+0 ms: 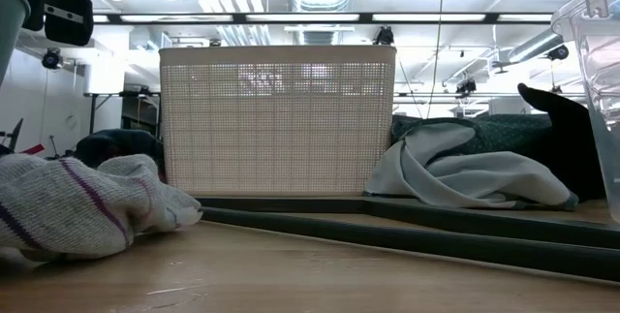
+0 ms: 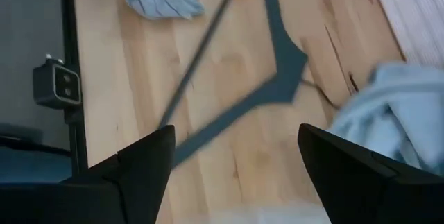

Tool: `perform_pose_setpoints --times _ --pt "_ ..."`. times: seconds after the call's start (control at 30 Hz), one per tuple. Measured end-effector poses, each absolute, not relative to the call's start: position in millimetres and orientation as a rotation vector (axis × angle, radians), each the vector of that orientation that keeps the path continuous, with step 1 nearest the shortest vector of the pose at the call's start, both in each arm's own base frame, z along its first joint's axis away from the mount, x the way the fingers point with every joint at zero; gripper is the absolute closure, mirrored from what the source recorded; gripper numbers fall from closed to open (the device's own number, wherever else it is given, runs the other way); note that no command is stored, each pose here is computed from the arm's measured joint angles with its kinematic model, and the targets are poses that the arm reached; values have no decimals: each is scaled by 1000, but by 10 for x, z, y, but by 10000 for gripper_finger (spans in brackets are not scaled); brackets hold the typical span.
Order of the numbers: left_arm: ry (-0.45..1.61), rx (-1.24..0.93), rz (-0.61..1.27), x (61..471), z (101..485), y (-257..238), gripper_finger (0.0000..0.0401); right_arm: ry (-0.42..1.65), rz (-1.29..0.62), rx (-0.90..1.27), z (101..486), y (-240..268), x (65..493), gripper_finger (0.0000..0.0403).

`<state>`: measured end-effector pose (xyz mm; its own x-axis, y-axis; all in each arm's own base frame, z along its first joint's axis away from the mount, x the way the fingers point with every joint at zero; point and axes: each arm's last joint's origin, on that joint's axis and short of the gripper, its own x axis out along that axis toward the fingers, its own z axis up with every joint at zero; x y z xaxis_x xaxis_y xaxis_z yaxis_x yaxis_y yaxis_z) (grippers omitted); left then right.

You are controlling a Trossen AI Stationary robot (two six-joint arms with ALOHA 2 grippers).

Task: Pick & Place Cloths
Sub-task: Put the gray sock into the transparent bin

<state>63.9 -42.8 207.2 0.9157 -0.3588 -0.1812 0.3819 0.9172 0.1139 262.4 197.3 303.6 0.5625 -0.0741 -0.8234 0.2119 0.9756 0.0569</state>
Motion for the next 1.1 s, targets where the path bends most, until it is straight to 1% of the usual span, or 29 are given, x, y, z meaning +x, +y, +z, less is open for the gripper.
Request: perform_pose_setpoints --times 0.37,0.6,0.77,0.97,1.1 --pt "159 149 -383 641 2072 -429 378 884 -55 -13 2629 2085 3181 139" --pt "159 149 -382 641 2072 -429 378 732 33 -101 2407 2154 3578 153" --pt "159 149 -382 641 2071 -430 378 682 69 -125 2178 2103 3850 149" --pt "160 149 -383 641 2072 -430 378 752 108 -105 1876 1997 4170 136" --pt "160 150 -383 641 2072 -429 378 767 153 -109 1759 2040 4324 128"
